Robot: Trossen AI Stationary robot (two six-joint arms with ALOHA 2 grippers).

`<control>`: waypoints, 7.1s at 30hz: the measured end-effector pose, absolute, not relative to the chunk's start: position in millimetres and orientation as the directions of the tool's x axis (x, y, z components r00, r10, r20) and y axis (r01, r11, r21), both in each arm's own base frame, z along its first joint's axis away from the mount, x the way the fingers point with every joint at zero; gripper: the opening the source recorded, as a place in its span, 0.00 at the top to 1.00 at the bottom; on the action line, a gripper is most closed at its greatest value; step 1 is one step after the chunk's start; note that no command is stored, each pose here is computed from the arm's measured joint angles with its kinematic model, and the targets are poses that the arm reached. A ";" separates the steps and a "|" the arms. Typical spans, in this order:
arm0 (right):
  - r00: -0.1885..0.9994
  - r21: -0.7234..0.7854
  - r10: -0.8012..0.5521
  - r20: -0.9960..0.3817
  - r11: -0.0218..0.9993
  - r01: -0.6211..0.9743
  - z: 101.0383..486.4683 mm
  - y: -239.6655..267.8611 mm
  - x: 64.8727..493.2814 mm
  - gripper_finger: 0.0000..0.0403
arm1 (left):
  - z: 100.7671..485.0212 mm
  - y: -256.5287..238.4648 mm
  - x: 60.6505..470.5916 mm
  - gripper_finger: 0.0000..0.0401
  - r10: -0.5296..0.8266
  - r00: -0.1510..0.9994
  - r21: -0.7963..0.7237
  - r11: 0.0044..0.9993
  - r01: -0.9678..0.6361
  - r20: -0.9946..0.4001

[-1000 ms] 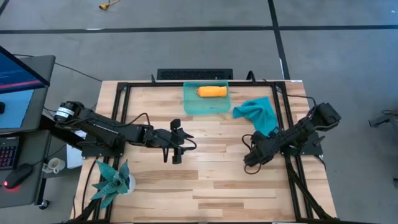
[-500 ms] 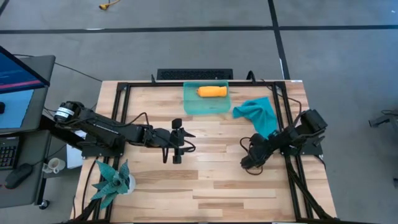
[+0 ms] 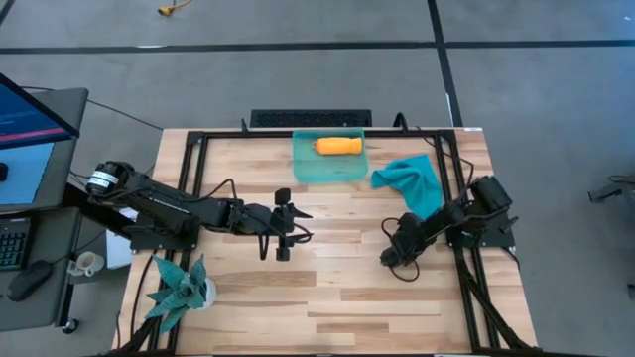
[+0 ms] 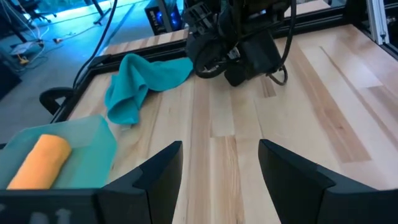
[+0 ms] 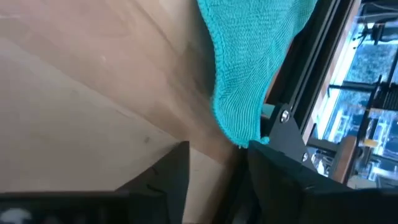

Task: Roll microfiber towels into tight, uniform cylinder then place into a basket
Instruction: Roll the blue microfiber cloth on the table

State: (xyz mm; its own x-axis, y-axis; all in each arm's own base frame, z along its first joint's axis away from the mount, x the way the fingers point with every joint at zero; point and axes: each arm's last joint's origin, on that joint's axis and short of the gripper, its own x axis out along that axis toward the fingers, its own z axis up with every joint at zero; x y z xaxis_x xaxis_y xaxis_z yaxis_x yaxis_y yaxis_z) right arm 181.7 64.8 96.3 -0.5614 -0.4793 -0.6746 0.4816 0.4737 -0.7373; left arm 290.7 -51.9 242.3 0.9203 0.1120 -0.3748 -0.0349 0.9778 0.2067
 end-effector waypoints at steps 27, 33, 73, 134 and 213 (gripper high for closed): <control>-0.631 -0.706 -0.392 -0.669 0.600 0.376 96.3 38.8 188.3 0.63 | 242.3 -51.9 290.6 0.49 0.112 0.920 0.192 0.980 -0.041 -0.376; -0.647 -0.697 -0.367 -0.669 0.612 0.374 95.8 31.2 189.3 0.67 | 242.1 -51.8 290.6 0.49 0.113 0.919 0.193 0.980 -0.041 -0.377; -0.463 -0.635 -0.444 -0.767 0.632 0.446 119.8 59.4 190.6 0.99 | 238.1 -49.4 288.8 0.49 0.154 0.897 0.220 0.973 -0.065 -0.415; 0.131 -0.417 -0.470 -0.873 0.857 0.303 247.4 158.2 258.0 1.00 | 185.6 -66.5 360.8 0.49 -0.094 0.971 0.333 0.928 0.165 -0.218; 0.144 -0.427 -0.478 -0.866 0.859 0.284 273.6 185.7 226.7 0.99 | 221.2 -14.9 383.9 1.00 0.351 0.696 0.486 0.874 -0.004 -0.626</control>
State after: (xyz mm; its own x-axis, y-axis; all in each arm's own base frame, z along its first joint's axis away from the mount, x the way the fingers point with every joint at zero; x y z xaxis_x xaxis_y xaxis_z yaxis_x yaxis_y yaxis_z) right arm 226.7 185.7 273.6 0.1442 -0.4784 -0.8662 0.2838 0.8586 -0.4270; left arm 383.9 -14.9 221.2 0.6959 0.3515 -0.6262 -0.0041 0.8740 0.4860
